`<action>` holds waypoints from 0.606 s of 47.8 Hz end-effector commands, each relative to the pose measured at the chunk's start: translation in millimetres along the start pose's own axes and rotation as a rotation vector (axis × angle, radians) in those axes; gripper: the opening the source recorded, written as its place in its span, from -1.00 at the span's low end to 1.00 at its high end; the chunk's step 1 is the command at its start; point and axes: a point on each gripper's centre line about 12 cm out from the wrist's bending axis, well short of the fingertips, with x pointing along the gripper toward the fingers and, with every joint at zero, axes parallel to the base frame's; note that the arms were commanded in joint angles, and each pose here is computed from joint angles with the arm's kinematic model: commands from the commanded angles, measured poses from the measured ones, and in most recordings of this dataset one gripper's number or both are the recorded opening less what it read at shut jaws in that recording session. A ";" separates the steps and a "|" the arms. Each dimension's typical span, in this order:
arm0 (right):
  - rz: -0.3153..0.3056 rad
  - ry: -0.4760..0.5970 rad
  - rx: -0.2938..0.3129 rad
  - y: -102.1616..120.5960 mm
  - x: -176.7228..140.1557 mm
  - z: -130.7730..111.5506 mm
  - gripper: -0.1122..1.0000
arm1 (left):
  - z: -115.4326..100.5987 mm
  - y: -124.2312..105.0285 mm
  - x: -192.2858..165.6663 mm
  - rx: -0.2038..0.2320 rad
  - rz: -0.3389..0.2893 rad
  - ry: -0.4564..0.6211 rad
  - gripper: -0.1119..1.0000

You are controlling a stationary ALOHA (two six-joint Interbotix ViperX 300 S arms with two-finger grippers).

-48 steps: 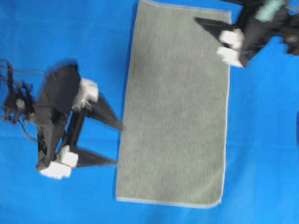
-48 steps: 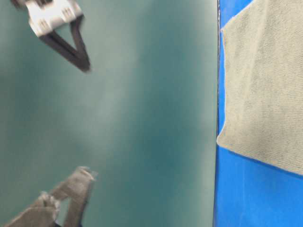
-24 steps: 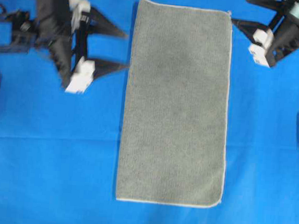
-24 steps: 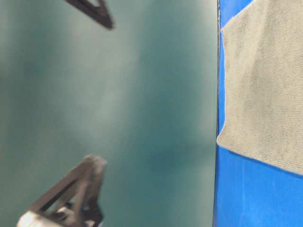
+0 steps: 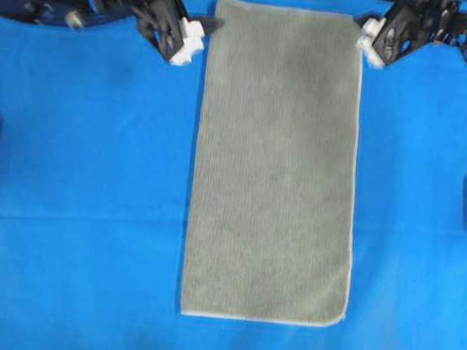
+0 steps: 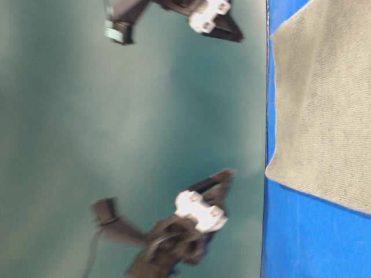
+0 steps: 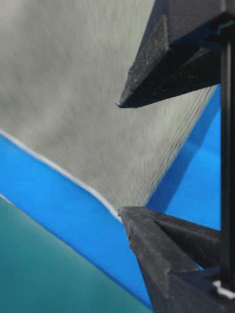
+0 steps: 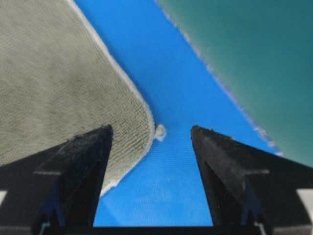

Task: Fold a large towel.
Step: 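Grasp the far corners of the towel with both grippers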

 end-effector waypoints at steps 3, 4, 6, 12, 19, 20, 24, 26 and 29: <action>0.040 -0.008 0.014 -0.4 21.1 1.4 0.36 | -5.6 10.9 26.1 -0.012 0.023 0.005 0.59; 0.044 -0.006 0.015 0.0 23.9 0.7 0.36 | -7.6 12.2 30.2 -0.013 0.026 0.011 0.59; 0.055 0.004 0.018 1.9 29.8 -1.9 0.36 | -13.1 15.3 37.8 -0.017 0.031 0.027 0.59; 0.079 0.029 0.023 6.7 45.3 -9.1 0.36 | -24.9 19.2 56.2 -0.028 0.038 0.056 0.59; 0.075 0.048 0.022 4.7 54.7 -11.3 0.36 | -34.1 22.9 66.5 -0.031 0.044 0.080 0.57; 0.075 0.046 0.022 4.7 55.1 -10.4 0.36 | -35.5 24.3 67.1 -0.034 0.047 0.083 0.55; 0.075 0.038 0.021 4.4 56.1 -6.7 0.34 | -38.4 28.1 66.3 -0.038 0.053 0.094 0.49; 0.074 0.039 0.021 4.3 56.5 -6.6 0.29 | -39.5 28.0 65.6 -0.035 0.053 0.100 0.43; 0.074 0.039 0.017 4.3 56.5 -6.6 0.07 | -41.1 28.5 64.7 -0.026 0.053 0.107 0.20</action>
